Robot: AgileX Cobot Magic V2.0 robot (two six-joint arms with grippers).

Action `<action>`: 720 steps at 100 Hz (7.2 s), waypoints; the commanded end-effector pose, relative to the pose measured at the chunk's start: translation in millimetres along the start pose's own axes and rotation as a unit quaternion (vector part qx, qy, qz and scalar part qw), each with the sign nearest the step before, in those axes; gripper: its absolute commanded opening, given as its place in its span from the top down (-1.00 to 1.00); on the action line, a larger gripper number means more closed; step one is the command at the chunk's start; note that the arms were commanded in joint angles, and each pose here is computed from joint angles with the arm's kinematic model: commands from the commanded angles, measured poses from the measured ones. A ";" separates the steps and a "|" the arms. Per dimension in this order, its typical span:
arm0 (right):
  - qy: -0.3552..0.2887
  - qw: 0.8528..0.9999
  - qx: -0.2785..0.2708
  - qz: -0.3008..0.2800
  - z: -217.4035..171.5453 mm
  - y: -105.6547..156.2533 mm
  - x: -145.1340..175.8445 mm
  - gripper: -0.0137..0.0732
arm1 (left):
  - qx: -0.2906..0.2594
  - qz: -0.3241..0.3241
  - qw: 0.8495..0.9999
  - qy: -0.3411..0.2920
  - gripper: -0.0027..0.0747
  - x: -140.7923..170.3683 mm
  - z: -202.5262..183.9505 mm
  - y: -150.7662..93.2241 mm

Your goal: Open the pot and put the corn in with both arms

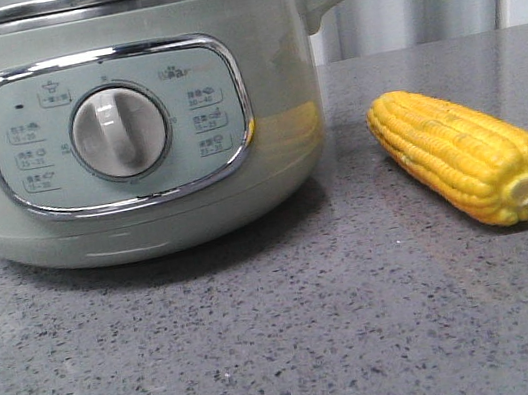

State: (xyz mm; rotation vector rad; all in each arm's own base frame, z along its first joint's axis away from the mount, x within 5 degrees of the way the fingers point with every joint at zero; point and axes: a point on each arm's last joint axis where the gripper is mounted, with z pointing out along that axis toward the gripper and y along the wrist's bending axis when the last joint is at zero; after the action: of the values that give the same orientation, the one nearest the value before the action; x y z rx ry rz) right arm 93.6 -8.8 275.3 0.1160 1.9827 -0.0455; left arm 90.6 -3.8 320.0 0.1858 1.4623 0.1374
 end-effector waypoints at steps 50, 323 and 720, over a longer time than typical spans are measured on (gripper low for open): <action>-0.019 0.999 -0.014 0.026 3.8 2.6 -10.9 0.84 | 0.044 -0.095 0.989 -0.102 0.01 -23.7 31.4 -8.8; -0.049 0.998 -0.014 0.027 5.2 2.5 -13.5 0.84 | 0.223 -0.134 0.944 -0.204 0.98 -124.8 118.6 -94.5; 0.043 0.994 -0.101 -0.017 19.6 28.7 -37.0 0.39 | -0.019 -0.058 0.982 0.178 0.09 90.5 65.2 -21.2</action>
State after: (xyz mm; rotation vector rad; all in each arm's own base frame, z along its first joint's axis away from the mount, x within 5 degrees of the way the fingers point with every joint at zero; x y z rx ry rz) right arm 118.6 10.1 282.0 -0.0026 2.1242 0.1157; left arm 158.0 -9.7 218.0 0.0152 1.9078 0.0540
